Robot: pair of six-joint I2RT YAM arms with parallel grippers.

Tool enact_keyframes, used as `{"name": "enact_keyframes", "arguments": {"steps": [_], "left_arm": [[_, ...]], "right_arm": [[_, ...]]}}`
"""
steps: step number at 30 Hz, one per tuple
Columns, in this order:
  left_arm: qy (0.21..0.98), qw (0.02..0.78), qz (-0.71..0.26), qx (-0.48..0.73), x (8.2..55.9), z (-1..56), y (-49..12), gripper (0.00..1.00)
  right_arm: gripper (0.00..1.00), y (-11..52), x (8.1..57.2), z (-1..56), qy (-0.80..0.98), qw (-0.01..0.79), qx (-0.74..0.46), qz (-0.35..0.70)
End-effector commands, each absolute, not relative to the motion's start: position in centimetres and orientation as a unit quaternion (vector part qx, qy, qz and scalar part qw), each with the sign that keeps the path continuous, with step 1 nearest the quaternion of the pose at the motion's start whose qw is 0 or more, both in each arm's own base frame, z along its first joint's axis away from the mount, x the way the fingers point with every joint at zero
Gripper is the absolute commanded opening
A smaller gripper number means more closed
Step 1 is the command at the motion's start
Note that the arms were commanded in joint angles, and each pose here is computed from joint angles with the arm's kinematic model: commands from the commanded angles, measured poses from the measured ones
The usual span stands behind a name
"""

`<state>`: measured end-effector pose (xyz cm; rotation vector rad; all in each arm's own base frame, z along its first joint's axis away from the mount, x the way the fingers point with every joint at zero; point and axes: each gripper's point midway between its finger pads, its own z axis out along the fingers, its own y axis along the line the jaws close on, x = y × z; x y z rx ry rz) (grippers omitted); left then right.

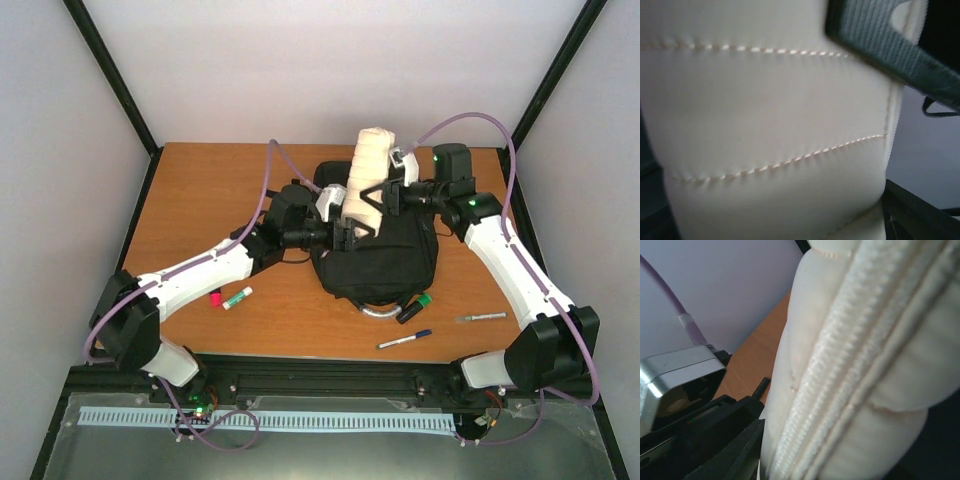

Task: Pack the student bag
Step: Pick up the stationery from the center of the board.

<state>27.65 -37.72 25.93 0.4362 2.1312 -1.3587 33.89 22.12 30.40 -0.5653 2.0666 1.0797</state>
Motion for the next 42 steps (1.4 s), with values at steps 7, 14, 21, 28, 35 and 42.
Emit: {"name": "enact_keyframes", "arguments": {"steps": [7, 14, 21, 28, 35, 42], "left_arm": [[0.841, 0.301, -0.385, 0.231, 27.3, 23.0, -35.1, 0.89], [0.842, 0.308, -0.275, 0.347, 24.8, 19.9, -33.5, 0.76], [0.812, 0.25, -0.221, 0.478, 20.6, 17.7, -35.5, 0.7], [0.799, 0.201, -0.16, 0.544, 20.1, 14.6, -36.5, 0.7], [0.808, 0.191, -0.118, 0.544, 21.5, 11.5, -36.5, 0.67], [0.816, 0.191, -0.085, 0.539, 23.0, 9.3, -37.2, 0.61]], "right_arm": [[0.32, 16.3, 33.7, 31.5, 0.798, 0.43, -0.229, 0.353], [0.33, 11.4, 29.7, 28.5, 0.827, 0.426, -0.26, 0.259], [0.34, 8.5, 26.0, 26.0, 0.852, 0.395, -0.308, 0.151], [0.35, 6.5, 23.9, 25.5, 0.858, 0.384, -0.334, 0.074], [0.35, 6.4, 23.0, 25.2, 0.859, 0.38, -0.336, 0.07], [0.35, 6.5, 22.4, 24.9, 0.858, 0.379, -0.34, 0.073]]}}
